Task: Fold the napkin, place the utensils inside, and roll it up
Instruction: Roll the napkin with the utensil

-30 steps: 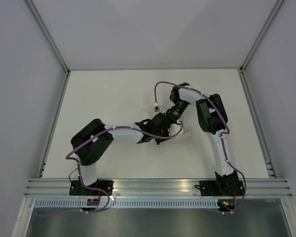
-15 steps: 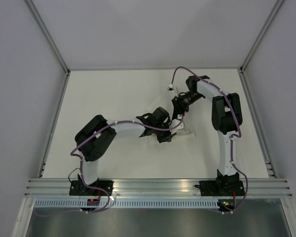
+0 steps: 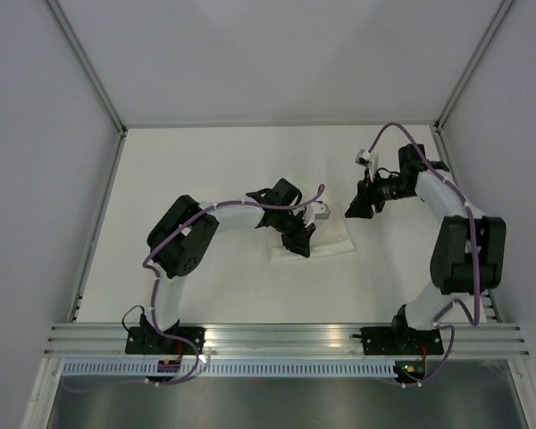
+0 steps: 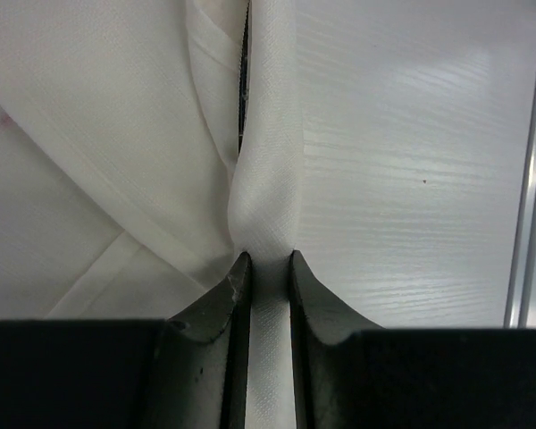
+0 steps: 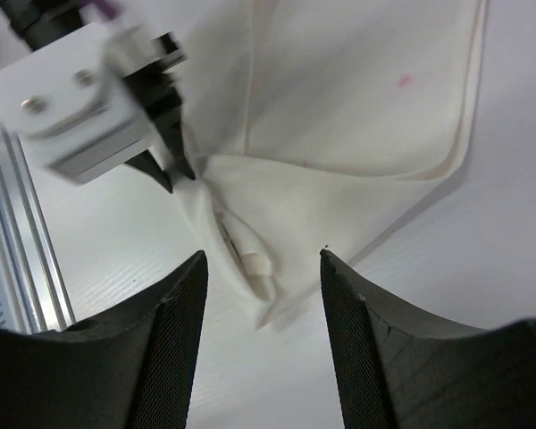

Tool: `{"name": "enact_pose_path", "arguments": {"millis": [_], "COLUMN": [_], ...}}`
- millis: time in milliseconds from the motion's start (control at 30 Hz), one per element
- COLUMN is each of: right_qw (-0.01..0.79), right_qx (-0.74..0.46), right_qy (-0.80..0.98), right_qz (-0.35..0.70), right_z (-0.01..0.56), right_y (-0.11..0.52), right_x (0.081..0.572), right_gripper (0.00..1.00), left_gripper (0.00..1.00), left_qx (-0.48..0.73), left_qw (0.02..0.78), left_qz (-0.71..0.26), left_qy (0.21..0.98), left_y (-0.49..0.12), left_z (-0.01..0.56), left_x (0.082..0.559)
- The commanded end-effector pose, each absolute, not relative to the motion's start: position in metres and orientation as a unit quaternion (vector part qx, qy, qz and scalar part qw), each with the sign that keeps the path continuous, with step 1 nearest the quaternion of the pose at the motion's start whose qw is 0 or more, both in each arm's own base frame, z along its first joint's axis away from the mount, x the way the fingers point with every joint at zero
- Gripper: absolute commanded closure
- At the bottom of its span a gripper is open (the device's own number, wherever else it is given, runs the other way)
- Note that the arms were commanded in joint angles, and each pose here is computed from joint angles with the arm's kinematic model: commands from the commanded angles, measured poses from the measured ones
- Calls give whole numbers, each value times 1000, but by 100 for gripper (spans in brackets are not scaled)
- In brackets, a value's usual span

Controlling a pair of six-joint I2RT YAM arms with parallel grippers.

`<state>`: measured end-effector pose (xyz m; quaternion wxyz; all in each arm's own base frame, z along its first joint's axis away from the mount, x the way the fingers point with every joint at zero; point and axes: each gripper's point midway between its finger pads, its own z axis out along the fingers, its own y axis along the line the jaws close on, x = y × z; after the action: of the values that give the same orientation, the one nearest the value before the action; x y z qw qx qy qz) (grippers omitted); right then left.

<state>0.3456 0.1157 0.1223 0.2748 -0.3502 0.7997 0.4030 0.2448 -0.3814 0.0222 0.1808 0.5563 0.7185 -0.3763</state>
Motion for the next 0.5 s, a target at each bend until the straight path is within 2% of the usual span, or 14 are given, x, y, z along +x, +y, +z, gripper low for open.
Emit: {"name": "enact_pose_path", "arguments": {"millis": [0, 33, 100, 133, 200, 300, 467], "right_qw": [405, 396, 438, 426, 452, 452, 416], "right_qx": [-459, -461, -506, -514, -551, -595, -636], "right_qy": [730, 736, 704, 707, 677, 646, 639], "right_qz": [305, 298, 237, 233, 181, 158, 118], "right_z": [155, 135, 146, 127, 131, 111, 75], "right_y": [122, 121, 131, 134, 147, 170, 184], "right_x": [342, 324, 316, 299, 291, 266, 252], "right_gripper": [40, 40, 39, 39, 38, 36, 36], "left_gripper": [98, 98, 98, 98, 98, 98, 98], "left_qx": [507, 502, 494, 489, 484, 477, 466], "left_qw": [25, 12, 3, -8, -16, -28, -43], "left_qz": [-401, -404, -414, -414, -420, -423, -430], "left_qy": [762, 765, 765, 767, 768, 770, 772], "left_y": [-352, -350, -352, -351, -353, -354, -357], "left_z": [-12, -14, -14, -14, -15, -14, -11], "left_x": [199, 197, 200, 198, 202, 205, 207]}}
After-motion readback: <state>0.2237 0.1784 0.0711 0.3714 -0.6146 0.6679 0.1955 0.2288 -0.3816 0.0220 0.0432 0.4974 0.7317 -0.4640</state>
